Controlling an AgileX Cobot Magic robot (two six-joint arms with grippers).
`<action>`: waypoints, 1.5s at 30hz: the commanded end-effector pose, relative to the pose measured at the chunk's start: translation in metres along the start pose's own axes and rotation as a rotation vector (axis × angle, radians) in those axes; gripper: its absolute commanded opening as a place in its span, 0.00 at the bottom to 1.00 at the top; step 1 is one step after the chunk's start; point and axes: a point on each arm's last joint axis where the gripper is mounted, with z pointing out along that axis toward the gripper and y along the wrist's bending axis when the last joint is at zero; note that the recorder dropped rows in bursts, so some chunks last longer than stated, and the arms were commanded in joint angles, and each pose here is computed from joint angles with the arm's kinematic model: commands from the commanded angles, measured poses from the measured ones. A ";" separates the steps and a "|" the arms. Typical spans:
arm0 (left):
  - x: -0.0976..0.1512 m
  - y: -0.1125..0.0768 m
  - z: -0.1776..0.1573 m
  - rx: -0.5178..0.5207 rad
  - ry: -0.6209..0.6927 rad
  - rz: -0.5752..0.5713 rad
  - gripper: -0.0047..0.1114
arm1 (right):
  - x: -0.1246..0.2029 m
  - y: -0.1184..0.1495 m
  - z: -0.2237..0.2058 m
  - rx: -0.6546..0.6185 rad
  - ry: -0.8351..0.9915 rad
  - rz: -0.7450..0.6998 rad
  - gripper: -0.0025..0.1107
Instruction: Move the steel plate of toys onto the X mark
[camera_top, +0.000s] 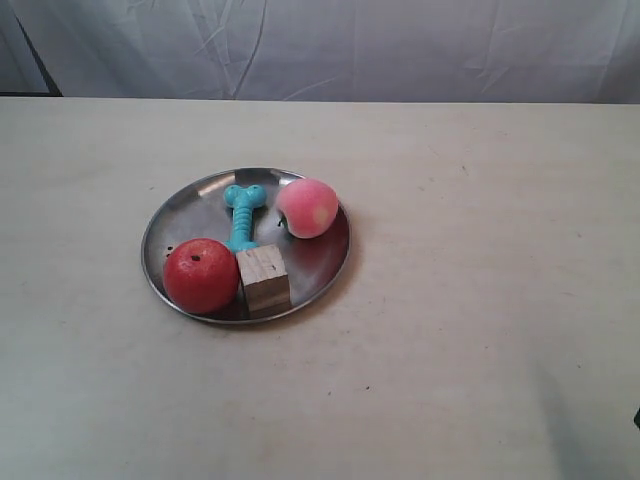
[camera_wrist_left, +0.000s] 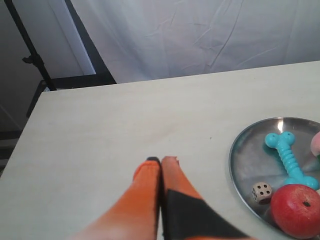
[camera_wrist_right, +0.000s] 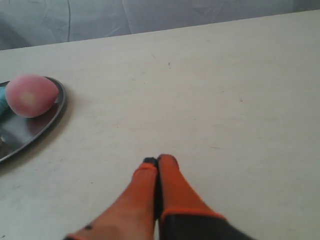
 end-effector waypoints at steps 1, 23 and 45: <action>0.001 0.000 -0.001 0.003 -0.005 -0.008 0.04 | -0.001 0.000 0.000 0.005 -0.023 -0.031 0.02; 0.001 0.001 -0.001 -0.010 -0.005 0.003 0.04 | -0.001 0.000 0.000 0.005 -0.023 -0.031 0.02; 0.172 -0.028 0.033 0.032 -0.271 -0.241 0.04 | -0.002 0.000 0.000 -0.002 -0.036 -0.013 0.02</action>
